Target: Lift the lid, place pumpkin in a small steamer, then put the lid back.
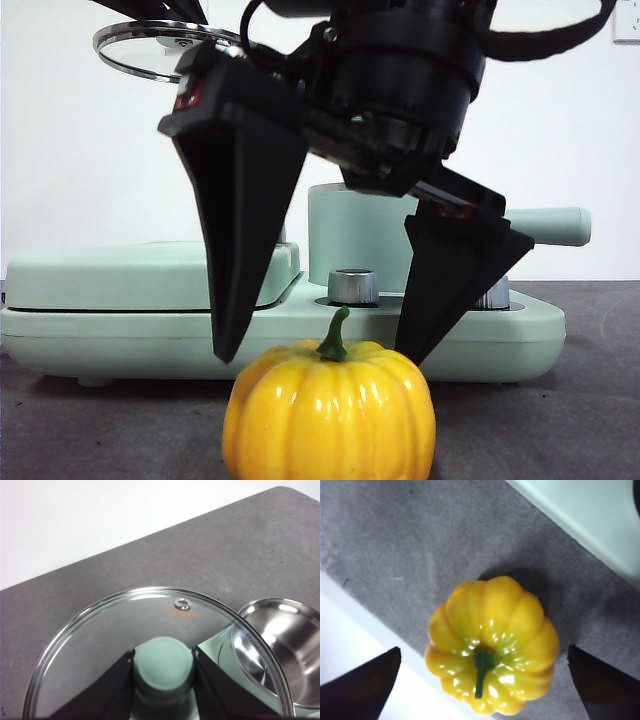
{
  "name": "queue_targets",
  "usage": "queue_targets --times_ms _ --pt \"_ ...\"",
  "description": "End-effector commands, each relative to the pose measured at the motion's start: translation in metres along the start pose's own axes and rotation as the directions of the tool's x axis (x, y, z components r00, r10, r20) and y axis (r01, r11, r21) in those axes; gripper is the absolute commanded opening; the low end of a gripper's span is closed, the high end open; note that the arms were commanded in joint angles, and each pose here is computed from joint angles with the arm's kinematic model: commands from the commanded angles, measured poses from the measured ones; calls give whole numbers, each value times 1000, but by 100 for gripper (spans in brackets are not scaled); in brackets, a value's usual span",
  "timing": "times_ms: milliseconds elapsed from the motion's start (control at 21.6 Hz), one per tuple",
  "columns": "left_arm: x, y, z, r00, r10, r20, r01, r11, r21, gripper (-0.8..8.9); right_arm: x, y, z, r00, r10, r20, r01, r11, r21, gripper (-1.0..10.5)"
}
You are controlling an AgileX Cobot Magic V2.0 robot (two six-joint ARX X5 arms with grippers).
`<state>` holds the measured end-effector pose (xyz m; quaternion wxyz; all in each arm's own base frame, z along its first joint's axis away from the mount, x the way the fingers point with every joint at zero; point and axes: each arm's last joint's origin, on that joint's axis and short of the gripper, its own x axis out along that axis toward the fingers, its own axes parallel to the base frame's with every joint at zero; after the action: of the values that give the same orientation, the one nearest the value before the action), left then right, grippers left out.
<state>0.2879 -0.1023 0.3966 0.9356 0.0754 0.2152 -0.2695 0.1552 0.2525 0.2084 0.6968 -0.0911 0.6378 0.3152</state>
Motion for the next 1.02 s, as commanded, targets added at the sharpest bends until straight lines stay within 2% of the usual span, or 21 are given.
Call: queue_targets --times_ms 46,462,555,693,878,1017 --pt "-8 -1 13 998 1 61 -2 1000 23 81 7 6 3 1000 -2 -10 2 1000 -5 555" --pt "-8 -1 11 999 0 49 -1 1000 21 81 31 9 3 996 -45 -73 43 999 -16 553" --pt "-8 -1 11 999 -1 46 0 1000 20 81 36 8 3 994 -65 -82 64 998 -16 518" --pt "-8 -1 11 999 -1 43 0 1000 20 81 37 8 4 995 -69 -75 68 998 -18 355" --pt "-8 -1 11 999 -1 43 0 1000 21 81 27 7 7 991 -75 -109 74 997 -15 347" --pt "-9 2 10 999 9 43 -10 1000 18 81 3 7 18 985 -95 -142 93 995 -22 347"
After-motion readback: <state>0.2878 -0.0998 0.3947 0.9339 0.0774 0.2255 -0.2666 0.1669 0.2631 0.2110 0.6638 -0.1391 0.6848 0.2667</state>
